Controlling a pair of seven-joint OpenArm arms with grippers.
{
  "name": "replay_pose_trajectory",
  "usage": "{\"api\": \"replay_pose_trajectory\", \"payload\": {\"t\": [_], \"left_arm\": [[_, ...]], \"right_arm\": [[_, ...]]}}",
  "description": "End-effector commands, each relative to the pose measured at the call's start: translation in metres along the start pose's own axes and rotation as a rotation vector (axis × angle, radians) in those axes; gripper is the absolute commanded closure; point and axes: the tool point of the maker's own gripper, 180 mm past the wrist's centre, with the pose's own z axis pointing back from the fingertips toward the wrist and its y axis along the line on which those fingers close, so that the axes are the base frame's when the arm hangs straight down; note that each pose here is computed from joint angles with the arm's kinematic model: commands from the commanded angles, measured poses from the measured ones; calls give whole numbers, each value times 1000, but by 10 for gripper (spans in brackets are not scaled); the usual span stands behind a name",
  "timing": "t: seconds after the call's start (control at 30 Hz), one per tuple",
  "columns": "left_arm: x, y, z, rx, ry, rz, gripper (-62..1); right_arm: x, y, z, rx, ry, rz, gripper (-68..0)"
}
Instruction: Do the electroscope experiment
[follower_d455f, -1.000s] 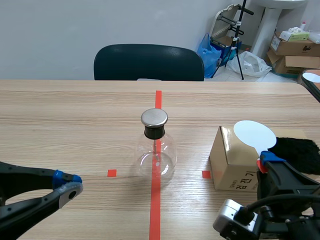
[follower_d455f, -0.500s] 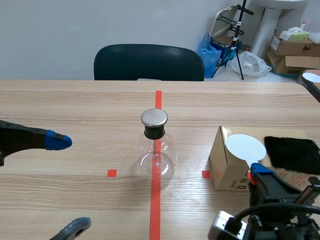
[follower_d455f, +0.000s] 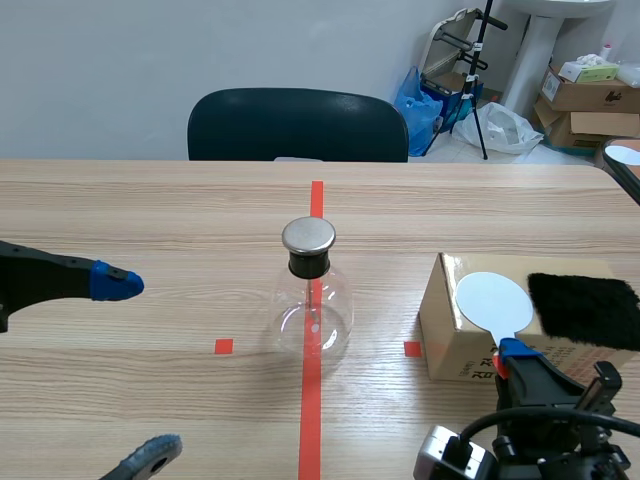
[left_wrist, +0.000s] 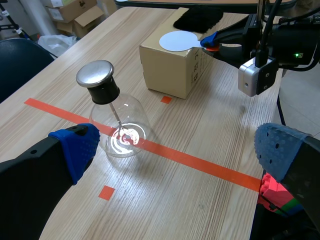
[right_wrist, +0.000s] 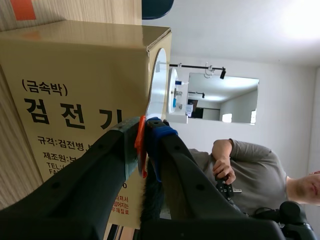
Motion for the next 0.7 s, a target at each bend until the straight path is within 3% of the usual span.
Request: {"api": "replay_pose_trajectory", "payload": {"t": [0.0,0.53,0.67], "left_arm": [[6,0,-1,4,-27,6,-623],[6,0,-1,4,-27,7,-623],[6,0,-1,5,-28,7,-623]], "right_arm": [[-4,-15,-3,-72,10,15,-10],[-5,-15,-3,-72,11,16,-16],[-5,-15,-3,-72,10,16,-134]]}}
